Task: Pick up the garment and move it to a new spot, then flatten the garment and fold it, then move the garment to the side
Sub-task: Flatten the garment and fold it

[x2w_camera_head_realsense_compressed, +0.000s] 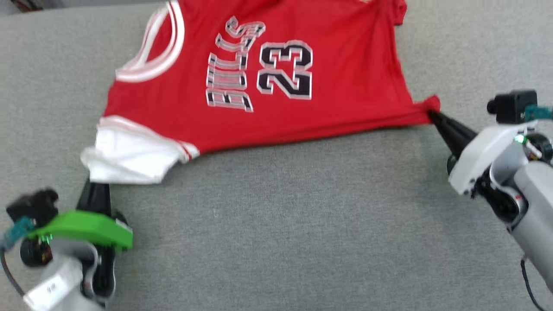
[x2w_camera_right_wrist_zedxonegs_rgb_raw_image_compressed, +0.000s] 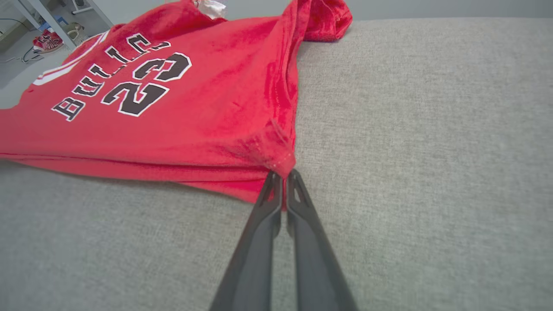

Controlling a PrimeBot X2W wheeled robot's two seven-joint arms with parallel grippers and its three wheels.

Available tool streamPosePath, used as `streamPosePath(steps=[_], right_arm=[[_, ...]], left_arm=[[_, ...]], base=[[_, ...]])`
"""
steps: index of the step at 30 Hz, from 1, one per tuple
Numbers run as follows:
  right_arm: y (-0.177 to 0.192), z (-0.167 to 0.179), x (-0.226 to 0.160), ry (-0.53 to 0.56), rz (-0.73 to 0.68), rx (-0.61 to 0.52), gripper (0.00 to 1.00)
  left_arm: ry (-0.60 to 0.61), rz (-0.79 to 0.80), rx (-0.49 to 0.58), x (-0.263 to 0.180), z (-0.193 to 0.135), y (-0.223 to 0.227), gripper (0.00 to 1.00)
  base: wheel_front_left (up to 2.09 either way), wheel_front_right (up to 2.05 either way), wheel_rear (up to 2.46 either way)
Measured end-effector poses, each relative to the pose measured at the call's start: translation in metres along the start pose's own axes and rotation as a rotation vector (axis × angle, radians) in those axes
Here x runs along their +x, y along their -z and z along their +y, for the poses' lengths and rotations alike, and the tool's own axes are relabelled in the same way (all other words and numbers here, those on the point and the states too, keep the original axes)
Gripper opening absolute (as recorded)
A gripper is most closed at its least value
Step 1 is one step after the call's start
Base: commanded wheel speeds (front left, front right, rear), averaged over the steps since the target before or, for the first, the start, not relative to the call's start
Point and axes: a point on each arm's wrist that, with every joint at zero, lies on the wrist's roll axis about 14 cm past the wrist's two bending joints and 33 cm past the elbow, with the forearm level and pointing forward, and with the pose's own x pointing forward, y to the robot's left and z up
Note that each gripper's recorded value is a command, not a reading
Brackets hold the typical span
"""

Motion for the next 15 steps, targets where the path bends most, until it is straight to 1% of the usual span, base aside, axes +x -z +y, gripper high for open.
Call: streamPosePath(steps=[5, 9, 15], right_arm=[[0.024, 0.003, -0.042, 0.01, 0.018, 0.034, 0.0], [0.042, 0.003, -0.074, 0.03, 0.012, 0.094, 0.0], [0.072, 0.004, -0.121, 0.064, 0.011, 0.168, 0.0]], left_arm=[[-0.035, 0.051, -0.017, -0.056, 0.004, 0.009, 0.0], [-0.046, 0.087, -0.039, -0.097, 0.0, 0.013, 0.0], [-0.066, 0.112, -0.073, -0.145, -0.005, 0.012, 0.0]], base=[[0.0, 0.0, 0.0], [0.0, 0.0, 0.0], [0.0, 0.0, 0.0]])
